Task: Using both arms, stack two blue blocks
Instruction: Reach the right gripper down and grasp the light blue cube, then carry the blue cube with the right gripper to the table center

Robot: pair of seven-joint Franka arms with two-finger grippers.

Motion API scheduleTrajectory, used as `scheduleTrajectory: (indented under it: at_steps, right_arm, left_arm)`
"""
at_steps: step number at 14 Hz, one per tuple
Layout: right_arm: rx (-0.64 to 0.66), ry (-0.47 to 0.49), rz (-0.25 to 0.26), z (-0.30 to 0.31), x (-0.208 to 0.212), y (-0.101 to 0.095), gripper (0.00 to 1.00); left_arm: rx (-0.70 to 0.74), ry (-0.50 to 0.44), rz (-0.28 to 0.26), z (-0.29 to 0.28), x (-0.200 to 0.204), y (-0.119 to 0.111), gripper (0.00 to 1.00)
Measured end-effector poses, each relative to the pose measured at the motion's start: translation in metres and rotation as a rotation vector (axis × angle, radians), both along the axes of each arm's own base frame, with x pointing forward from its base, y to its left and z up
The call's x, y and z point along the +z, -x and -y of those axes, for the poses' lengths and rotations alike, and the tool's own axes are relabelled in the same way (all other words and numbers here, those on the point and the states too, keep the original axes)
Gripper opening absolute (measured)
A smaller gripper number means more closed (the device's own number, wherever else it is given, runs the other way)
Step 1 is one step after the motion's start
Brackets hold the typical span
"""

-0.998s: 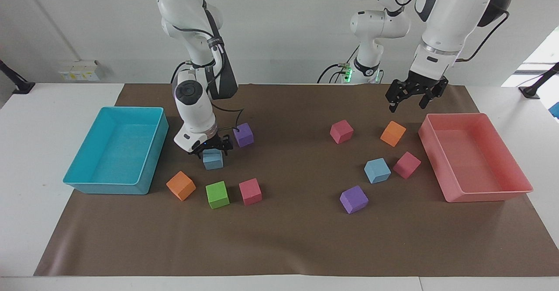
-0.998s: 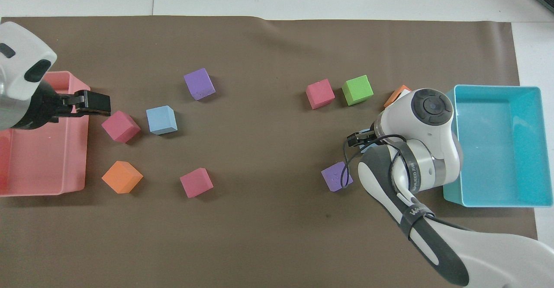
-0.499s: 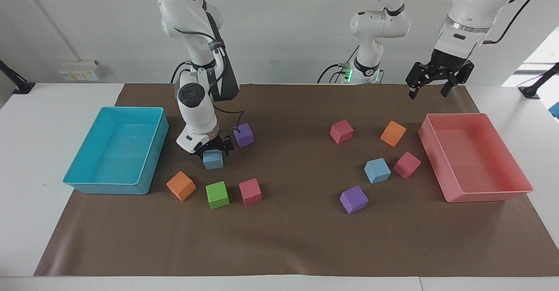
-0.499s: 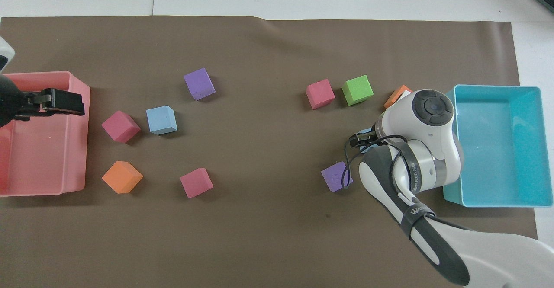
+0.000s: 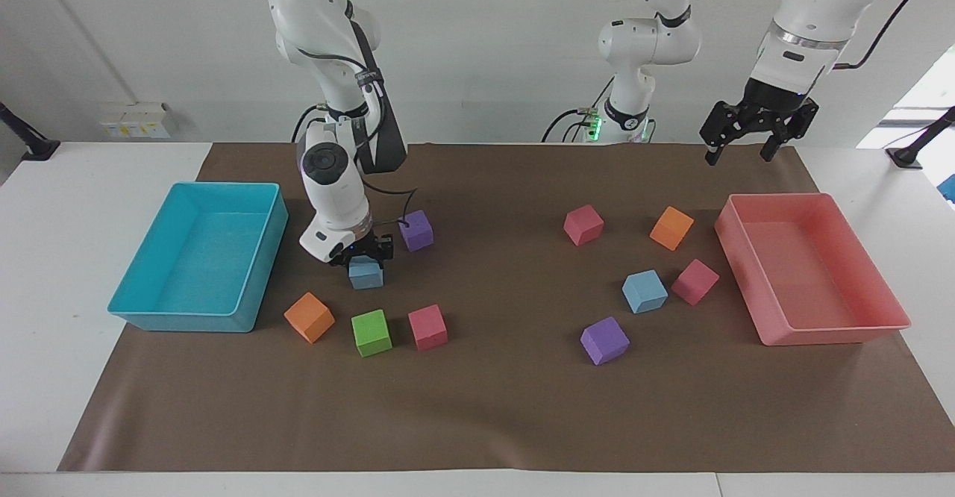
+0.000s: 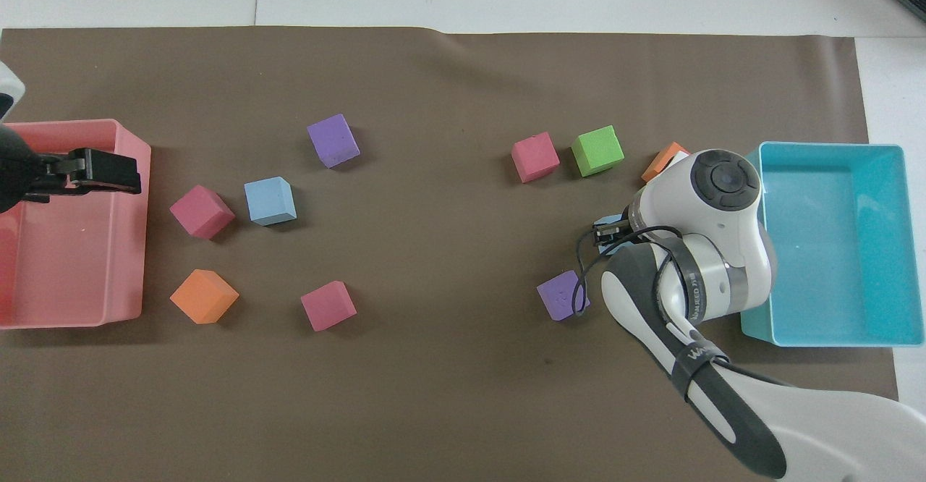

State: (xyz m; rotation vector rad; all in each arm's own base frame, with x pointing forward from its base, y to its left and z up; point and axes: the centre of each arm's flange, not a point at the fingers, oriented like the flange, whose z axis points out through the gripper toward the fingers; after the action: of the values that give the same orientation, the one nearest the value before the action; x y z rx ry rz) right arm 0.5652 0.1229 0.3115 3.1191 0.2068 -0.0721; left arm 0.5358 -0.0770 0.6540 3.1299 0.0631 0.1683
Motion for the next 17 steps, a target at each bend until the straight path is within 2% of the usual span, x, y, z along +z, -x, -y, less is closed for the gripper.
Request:
scheduleTrajectory:
  at_steps: [4,6,10,17]
  right_arm:
    - [0.000,-0.006,0.025,-0.001,0.011,-0.007,0.60]
    - [0.003,-0.014,0.061,-0.005,0.031,-0.015,0.60]
    - [-0.001,-0.028,0.082,-0.029,0.075,-0.025,0.60]
    - [0.018,-0.062,0.131,-0.122,0.110,-0.011,0.60]
  left_arm:
    - [0.000,0.000,0.000,0.000,0.000,0.000,1.00]
    - [0.000,0.000,0.000,0.000,0.000,0.000,1.00]
    - [0.001,0.000,0.001,-0.001,0.000,0.000,1.00]
    - [0.013,0.001,0.011,-0.007,0.006,0.001,1.00]
